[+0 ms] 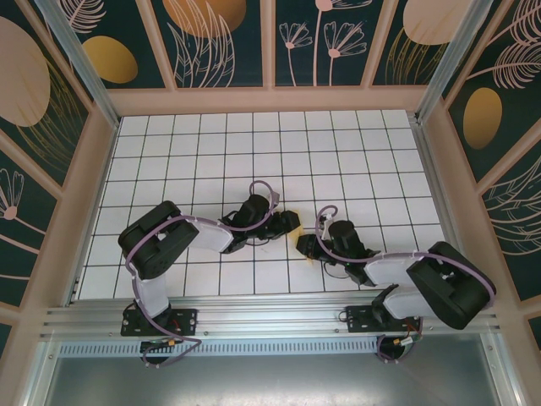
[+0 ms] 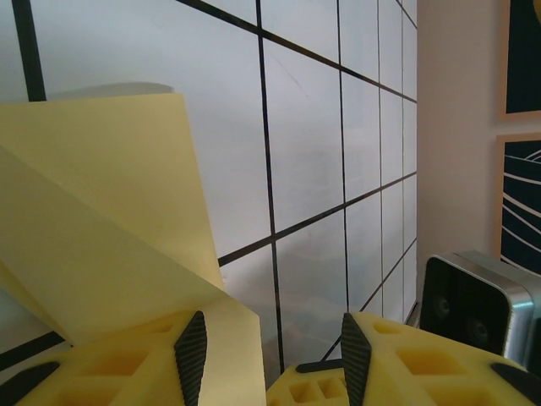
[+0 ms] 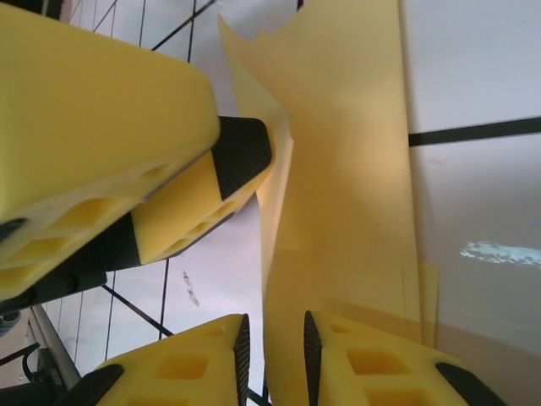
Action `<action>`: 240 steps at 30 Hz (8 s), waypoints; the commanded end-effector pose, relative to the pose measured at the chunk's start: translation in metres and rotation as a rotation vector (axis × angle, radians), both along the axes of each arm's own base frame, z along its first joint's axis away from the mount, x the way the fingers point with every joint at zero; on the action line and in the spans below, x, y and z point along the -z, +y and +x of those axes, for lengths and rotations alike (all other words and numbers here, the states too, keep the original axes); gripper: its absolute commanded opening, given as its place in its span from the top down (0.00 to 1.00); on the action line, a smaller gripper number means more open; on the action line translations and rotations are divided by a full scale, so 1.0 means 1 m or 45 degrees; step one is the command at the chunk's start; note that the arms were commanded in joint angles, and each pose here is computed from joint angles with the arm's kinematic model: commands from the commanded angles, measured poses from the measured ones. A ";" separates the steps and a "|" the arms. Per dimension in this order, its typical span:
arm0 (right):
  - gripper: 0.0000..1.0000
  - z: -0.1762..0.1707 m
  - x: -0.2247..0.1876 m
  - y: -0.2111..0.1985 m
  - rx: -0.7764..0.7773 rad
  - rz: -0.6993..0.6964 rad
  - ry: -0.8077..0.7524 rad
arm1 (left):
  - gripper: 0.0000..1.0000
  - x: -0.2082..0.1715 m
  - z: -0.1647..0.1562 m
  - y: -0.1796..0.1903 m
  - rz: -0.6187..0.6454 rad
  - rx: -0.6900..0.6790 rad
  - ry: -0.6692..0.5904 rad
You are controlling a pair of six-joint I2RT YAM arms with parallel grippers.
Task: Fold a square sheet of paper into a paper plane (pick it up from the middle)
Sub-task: Fold the wing for the fifth time at the center of the table.
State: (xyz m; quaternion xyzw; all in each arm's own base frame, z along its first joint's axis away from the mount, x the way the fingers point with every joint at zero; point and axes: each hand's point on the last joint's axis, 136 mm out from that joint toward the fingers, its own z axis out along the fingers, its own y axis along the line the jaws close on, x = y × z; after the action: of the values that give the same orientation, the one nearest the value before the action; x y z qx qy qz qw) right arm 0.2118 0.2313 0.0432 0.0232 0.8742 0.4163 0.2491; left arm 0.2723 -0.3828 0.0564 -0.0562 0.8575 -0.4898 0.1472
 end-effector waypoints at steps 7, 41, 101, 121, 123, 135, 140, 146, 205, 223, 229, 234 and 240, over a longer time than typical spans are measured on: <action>0.64 0.009 -0.003 -0.020 0.010 -0.352 -0.176 | 0.52 -0.014 0.008 -0.013 -0.057 0.009 -0.053; 0.97 0.001 -0.002 0.030 -0.110 -0.280 -0.216 | 0.48 -0.039 0.008 0.007 -0.023 -0.052 -0.124; 0.95 -0.021 0.032 0.014 0.000 -0.147 0.177 | 0.50 0.025 -0.006 0.007 0.037 -0.001 0.009; 0.78 -0.019 0.015 0.006 -0.043 -0.307 0.086 | 0.50 0.027 -0.005 0.004 0.046 0.019 0.018; 0.77 -0.019 0.018 0.004 -0.049 -0.341 0.083 | 0.50 0.026 -0.005 0.004 0.043 0.018 0.016; 0.93 -0.029 0.024 0.004 -0.062 -0.298 0.135 | 0.50 0.026 -0.004 0.003 0.053 0.023 0.015; 0.98 -0.031 0.025 -0.002 -0.028 -0.258 0.160 | 0.50 0.027 -0.004 0.002 0.053 0.025 0.017; 0.80 -0.029 0.009 -0.002 -0.033 -0.232 0.093 | 0.51 0.026 -0.004 0.001 0.049 0.029 0.017; 0.72 -0.045 0.033 -0.032 -0.057 -0.282 0.276 | 0.51 0.019 -0.001 -0.007 0.025 0.053 0.011; 1.00 -0.054 0.032 -0.015 -0.137 -0.162 0.360 | 0.51 0.020 -0.002 -0.007 0.025 0.058 0.016; 0.84 -0.044 0.027 -0.027 -0.036 -0.232 0.337 | 0.51 0.023 -0.003 -0.006 0.042 0.062 0.022; 0.74 -0.022 -0.006 -0.027 0.003 -0.236 0.175 | 0.52 0.027 -0.003 -0.004 0.060 0.060 0.030; 0.89 -0.023 -0.036 0.011 -0.195 -0.030 0.109 | 0.51 0.027 -0.003 -0.006 0.057 0.062 0.032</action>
State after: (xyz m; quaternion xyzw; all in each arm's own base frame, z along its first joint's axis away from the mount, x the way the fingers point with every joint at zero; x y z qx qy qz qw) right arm 0.1867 0.2226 0.0591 0.0029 0.9086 0.3767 0.1805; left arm 0.2711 -0.3878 0.0413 -0.0435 0.8614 -0.4873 0.1364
